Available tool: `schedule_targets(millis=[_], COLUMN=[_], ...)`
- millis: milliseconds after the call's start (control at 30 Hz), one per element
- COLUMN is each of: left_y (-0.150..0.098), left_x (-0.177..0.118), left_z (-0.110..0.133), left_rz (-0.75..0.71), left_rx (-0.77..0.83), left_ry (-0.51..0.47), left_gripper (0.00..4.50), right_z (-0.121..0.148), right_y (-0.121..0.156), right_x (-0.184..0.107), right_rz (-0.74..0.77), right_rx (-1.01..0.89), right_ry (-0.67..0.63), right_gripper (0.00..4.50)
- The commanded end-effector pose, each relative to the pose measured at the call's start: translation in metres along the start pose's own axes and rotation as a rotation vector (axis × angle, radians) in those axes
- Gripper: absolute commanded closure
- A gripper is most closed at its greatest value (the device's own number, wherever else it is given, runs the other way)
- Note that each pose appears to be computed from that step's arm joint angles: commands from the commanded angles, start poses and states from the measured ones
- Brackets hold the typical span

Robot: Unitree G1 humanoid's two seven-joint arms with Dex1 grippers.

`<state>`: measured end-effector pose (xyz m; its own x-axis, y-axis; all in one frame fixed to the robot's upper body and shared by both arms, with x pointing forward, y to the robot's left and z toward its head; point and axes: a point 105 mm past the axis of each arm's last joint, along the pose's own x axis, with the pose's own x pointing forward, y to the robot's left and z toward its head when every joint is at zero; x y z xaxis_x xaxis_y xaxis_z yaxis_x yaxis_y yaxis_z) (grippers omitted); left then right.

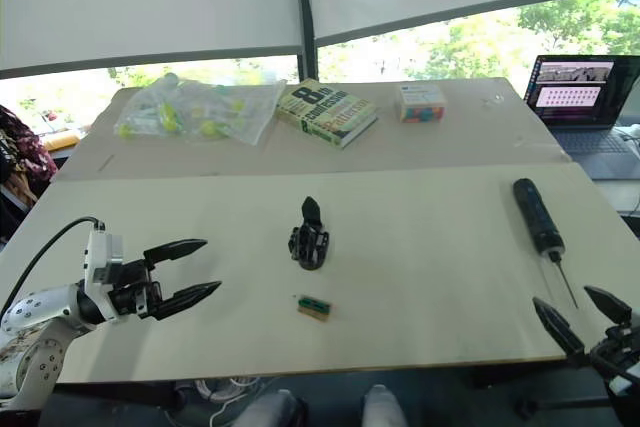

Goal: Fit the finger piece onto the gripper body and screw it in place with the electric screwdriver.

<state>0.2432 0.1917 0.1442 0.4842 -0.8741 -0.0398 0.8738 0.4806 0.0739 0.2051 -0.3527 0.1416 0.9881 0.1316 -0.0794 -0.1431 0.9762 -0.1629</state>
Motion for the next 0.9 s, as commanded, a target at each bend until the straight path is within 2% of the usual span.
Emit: schedule_targets(millis=[33, 167, 300, 467, 567, 767, 900], left_y=[-0.006, -0.011, -0.019, -0.021, -0.022, -0.024, -0.026], left_x=[0.009, 0.02, 0.032, 0.042, 0.044, 0.04, 0.038], left_z=[0.014, 0.022, 0.031, 0.038, 0.039, 0.039, 0.037], left_rz=[-0.047, -0.091, -0.147, -0.168, -0.171, -0.157, -0.149], left_rx=[0.032, 0.047, 0.035, 0.058, 0.068, 0.076, 0.065], left_ry=[-0.032, -0.054, -0.078, -0.104, -0.104, -0.094, -0.089], left_gripper=[0.02, 0.02, 0.02, 0.02, 0.02, 0.02, 0.0], right_z=[0.021, 0.012, 0.02, 0.004, -0.004, -0.026, -0.025], right_y=[-0.02, -0.048, -0.056, -0.069, -0.078, -0.067, -0.064], right_x=[0.019, 0.05, 0.09, 0.122, 0.135, 0.137, 0.137], right_rz=[-0.048, -0.109, -0.068, -0.104, -0.164, -0.081, -0.064], right_rx=[0.015, 0.031, 0.039, 0.048, 0.034, 0.104, 0.194], right_ry=[-0.017, 0.194, 0.249, 0.391, 0.438, 0.578, 0.578], right_gripper=[0.0, 0.0, 0.0, 0.0, 0.0, 0.0, 1.16])
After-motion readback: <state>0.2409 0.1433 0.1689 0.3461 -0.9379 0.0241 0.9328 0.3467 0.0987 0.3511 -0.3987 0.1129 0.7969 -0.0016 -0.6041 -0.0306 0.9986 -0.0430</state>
